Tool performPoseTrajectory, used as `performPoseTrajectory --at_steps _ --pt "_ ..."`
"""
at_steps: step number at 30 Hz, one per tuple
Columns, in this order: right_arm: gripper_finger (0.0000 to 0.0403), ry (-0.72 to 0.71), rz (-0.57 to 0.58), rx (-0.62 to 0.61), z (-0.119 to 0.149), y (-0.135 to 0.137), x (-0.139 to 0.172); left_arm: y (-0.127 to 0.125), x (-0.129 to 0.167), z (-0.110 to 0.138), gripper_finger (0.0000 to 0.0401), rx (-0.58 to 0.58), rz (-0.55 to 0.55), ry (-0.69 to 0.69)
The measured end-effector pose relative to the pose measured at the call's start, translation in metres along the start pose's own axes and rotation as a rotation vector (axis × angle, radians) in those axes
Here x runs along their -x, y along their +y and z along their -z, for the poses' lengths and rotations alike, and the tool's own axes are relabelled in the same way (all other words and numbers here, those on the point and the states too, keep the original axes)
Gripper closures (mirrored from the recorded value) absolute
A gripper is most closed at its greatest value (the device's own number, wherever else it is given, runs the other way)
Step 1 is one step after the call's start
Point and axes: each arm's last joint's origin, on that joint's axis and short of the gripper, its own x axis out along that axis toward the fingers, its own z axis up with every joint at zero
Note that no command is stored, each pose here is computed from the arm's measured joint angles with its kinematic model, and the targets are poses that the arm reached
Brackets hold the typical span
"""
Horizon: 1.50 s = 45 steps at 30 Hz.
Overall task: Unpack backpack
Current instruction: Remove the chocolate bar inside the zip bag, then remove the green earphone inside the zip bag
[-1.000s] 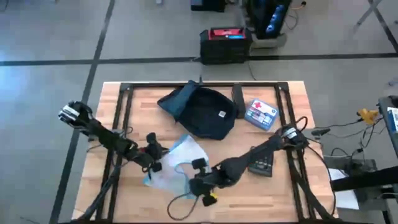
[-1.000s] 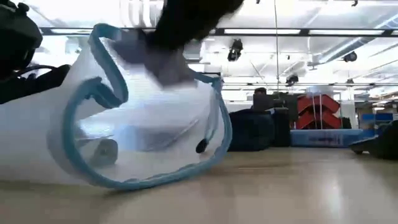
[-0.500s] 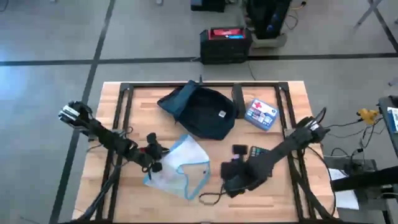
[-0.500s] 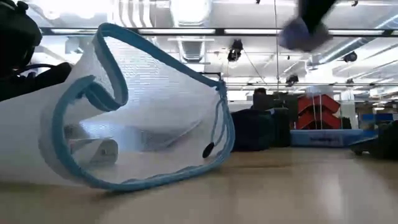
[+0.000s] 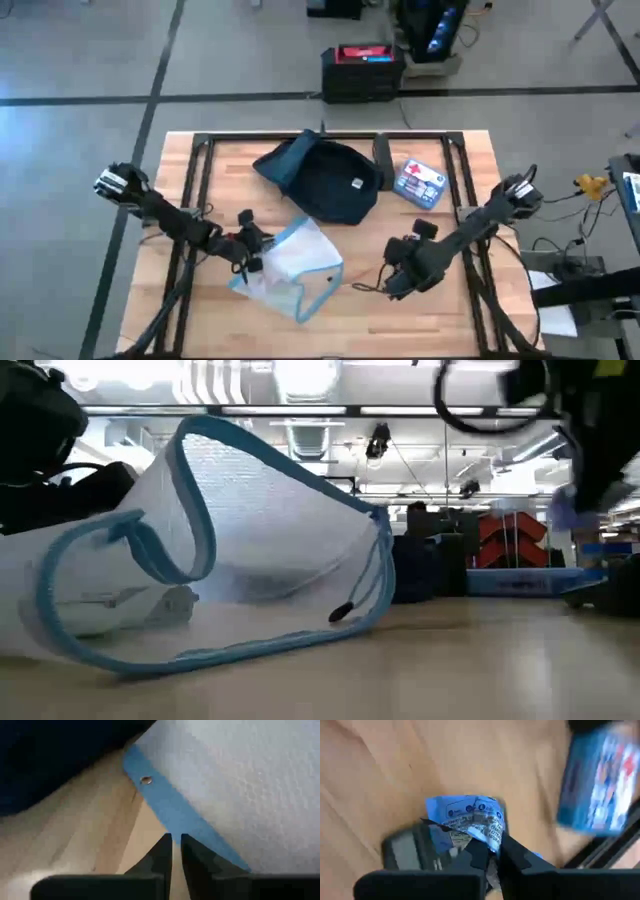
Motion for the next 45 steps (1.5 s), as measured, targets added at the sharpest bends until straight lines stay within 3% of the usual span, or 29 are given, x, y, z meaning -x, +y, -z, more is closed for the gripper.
performPoseTrajectory --at_steps 4,8,18,21,26,30,33,35,38,45 --pt "0.0398 0.113 -0.068 -0.064 0.009 0.0 -0.014 0.0 0.0 0.0 0.0376 0.002 0.0 -0.001" --pt "0.0374 0.18 -0.064 -0.118 0.015 -0.001 -0.024 0.0 0.0 -0.001 0.0376 0.006 0.003 -0.006" --pt "0.0231 0.18 -0.133 -0.161 0.008 0.004 -0.009 0.002 -0.001 -0.006 0.0376 -0.023 -0.001 -0.036" --pt "0.0194 0.102 -0.179 -0.156 -0.002 0.006 0.007 0.003 -0.001 -0.008 0.0376 -0.022 -0.003 -0.05" --pt "0.0153 -0.23 -0.339 -0.085 -0.029 0.021 0.037 0.0 -0.001 -0.01 0.0376 -0.006 0.068 -0.058" --pt "0.0141 -0.548 -0.606 0.088 -0.052 0.052 0.057 0.0 -0.001 -0.011 0.0376 0.012 0.082 -0.064" --pt "0.0143 -0.723 -0.713 0.239 -0.068 0.078 0.058 0.0 -0.001 -0.011 0.0376 0.022 0.082 -0.063" --pt "0.0151 -0.719 -0.756 0.315 -0.076 0.094 0.047 0.0 -0.001 -0.011 0.0376 0.024 0.083 -0.062" --pt "0.0166 -0.605 -0.784 0.379 -0.087 0.114 0.022 0.0 -0.001 -0.01 0.0376 0.021 0.081 -0.056" --pt "0.0195 -0.402 -0.838 0.39 -0.122 0.138 -0.025 0.002 -0.001 -0.004 0.0376 0.007 0.061 0.006"
